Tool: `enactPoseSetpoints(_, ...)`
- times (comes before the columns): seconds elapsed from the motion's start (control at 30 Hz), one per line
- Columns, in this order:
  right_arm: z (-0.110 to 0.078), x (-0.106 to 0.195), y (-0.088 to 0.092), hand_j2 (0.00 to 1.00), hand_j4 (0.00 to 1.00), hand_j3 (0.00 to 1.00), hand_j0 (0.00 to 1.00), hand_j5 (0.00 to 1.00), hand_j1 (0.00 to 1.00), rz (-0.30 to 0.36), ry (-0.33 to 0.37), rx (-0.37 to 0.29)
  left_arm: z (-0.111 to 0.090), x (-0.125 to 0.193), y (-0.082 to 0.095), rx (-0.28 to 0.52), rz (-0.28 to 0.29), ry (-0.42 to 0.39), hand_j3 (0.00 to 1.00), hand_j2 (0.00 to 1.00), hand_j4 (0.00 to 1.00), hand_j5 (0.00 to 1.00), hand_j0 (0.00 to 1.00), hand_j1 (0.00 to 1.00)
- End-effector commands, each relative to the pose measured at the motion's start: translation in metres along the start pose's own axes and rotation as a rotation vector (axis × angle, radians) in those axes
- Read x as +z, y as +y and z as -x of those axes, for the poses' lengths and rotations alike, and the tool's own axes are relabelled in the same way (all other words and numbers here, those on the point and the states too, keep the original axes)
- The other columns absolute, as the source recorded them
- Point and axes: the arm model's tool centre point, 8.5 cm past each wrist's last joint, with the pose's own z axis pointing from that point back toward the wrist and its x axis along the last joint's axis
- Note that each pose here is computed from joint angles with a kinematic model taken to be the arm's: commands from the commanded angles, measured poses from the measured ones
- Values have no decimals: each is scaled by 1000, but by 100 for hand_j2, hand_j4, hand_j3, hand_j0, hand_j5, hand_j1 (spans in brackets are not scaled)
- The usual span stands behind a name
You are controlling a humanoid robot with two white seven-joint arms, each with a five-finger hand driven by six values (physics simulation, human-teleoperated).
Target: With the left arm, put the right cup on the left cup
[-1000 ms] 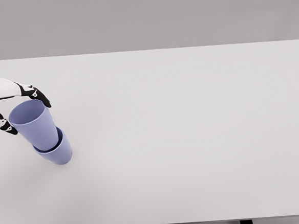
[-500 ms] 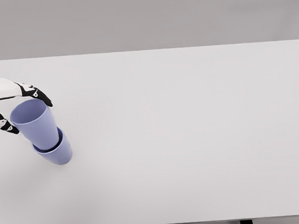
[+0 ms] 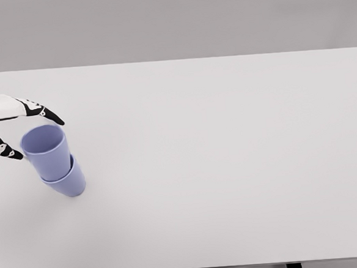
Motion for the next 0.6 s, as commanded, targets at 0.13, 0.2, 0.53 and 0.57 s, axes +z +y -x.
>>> enactPoseSetpoints(0.13, 0, 0, 0, 100, 100, 100, 100, 100, 100, 0, 0, -1, 0, 1, 1, 2, -3, 0, 86, 86, 86, 86, 86, 86)
enactPoseSetpoints(0.2, 0, 0, 0, 100, 100, 100, 100, 100, 100, 0, 0, 1, -1, 1, 0, 2, -3, -3, 90, 90, 90, 90, 90, 90)
enactPoseSetpoints(0.53, 0, 0, 0, 100, 100, 100, 100, 100, 100, 0, 0, -1, -30, -16, 46, -88, -98, -114, 100, 100, 100, 100, 100, 100)
enactPoseSetpoints(0.57, 0, 0, 0, 100, 100, 100, 100, 100, 100, 0, 0, -1, -38, -26, 51, -96, -103, -154, 100, 100, 100, 100, 100, 100)
